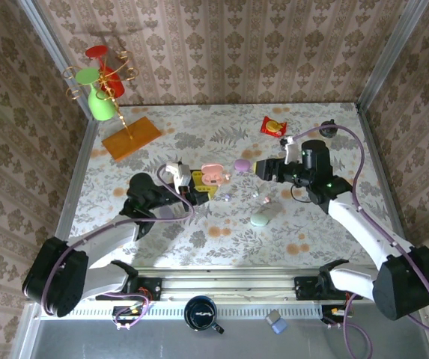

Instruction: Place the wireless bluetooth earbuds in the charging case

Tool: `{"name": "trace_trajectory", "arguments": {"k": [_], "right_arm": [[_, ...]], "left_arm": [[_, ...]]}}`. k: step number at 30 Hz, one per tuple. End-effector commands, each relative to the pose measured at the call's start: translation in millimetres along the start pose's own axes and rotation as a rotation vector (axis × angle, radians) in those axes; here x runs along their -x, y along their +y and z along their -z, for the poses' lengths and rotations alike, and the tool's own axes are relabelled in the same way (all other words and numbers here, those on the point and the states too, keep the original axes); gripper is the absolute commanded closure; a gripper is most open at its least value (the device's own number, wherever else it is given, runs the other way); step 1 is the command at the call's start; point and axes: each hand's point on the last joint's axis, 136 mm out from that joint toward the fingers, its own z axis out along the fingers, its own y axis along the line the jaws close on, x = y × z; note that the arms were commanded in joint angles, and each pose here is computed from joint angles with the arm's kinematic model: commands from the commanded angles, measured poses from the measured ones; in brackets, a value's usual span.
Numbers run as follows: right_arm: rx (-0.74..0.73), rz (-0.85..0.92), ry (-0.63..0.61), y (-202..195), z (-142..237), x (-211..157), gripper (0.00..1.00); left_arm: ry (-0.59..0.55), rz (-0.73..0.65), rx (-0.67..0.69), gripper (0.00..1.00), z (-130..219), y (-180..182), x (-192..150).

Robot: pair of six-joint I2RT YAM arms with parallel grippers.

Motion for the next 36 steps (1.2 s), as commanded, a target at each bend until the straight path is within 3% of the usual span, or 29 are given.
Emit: {"name": "trace_trajectory", "arguments": {"k": [1, 5, 11, 36], "right_arm": [[-0.155, -0.255, 0.085, -55.5, -7.2, -35.7, 0.35], [-0.143, -0.428, 0.126, -79.8, -19.6, -59.0, 0.46], [-0.153, -0.499, 0.236, -97.3, -39.6, -94.3, 0.54], [-0.112, -0.548, 0.372, -106.2, -62.0, -133.0, 0.55]], "left_arm": [[-0.005, -0.041, 0.01, 0.73, 3.1, 0.1, 4.0], [-0.001, -0.04, -0.013, 0.74, -0.8, -4.1, 7.8], [0.002, -0.051, -0.026, 0.74, -5.0, -7.8, 7.1], [0.018, -0.048, -0.048, 0.75, -9.6, -9.2, 2.4]]}}
